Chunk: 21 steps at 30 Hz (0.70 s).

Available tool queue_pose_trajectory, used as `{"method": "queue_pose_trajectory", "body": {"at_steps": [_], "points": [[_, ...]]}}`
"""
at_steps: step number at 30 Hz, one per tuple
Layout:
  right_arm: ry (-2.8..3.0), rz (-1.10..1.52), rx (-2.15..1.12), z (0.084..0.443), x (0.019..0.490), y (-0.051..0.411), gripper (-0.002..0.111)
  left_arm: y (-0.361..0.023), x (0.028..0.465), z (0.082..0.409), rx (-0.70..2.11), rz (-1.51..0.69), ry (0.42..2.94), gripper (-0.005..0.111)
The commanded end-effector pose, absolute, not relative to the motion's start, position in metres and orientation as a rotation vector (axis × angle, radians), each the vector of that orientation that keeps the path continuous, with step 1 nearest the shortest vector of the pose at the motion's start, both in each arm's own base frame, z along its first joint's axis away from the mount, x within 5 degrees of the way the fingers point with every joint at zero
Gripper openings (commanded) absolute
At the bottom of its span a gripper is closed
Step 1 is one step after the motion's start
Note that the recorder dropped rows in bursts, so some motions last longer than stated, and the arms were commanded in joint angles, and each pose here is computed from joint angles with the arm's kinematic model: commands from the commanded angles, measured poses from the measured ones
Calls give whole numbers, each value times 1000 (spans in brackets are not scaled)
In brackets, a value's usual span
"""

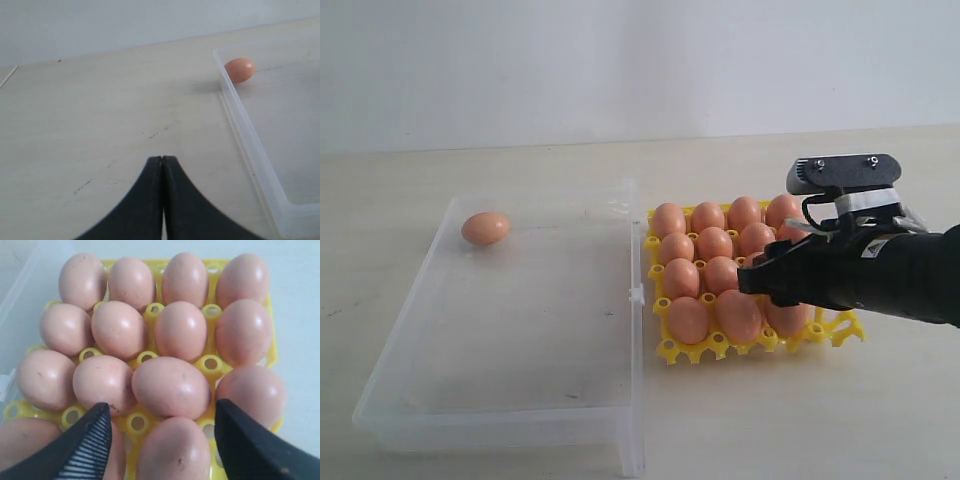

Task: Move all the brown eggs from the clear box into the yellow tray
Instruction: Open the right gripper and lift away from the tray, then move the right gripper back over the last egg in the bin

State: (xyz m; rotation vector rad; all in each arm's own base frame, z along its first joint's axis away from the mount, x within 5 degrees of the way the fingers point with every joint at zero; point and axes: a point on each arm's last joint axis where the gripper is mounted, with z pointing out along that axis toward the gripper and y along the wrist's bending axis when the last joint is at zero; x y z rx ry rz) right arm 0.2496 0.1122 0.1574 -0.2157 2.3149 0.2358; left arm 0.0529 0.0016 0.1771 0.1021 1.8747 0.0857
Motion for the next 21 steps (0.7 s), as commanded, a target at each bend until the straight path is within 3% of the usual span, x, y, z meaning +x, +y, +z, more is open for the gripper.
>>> {"method": "queue_pose_trajectory", "body": {"at_steps": [1,16,21], "points": [[2315,277,-223,171,251,115,59,1,53,179,100,75,1859,0],[2391,435,-352,218,275,145,55,1,53,179,100,75,1859,0],[2449,499,-494,229,288,176,51,1,53,179,100,75,1859,0]]}}
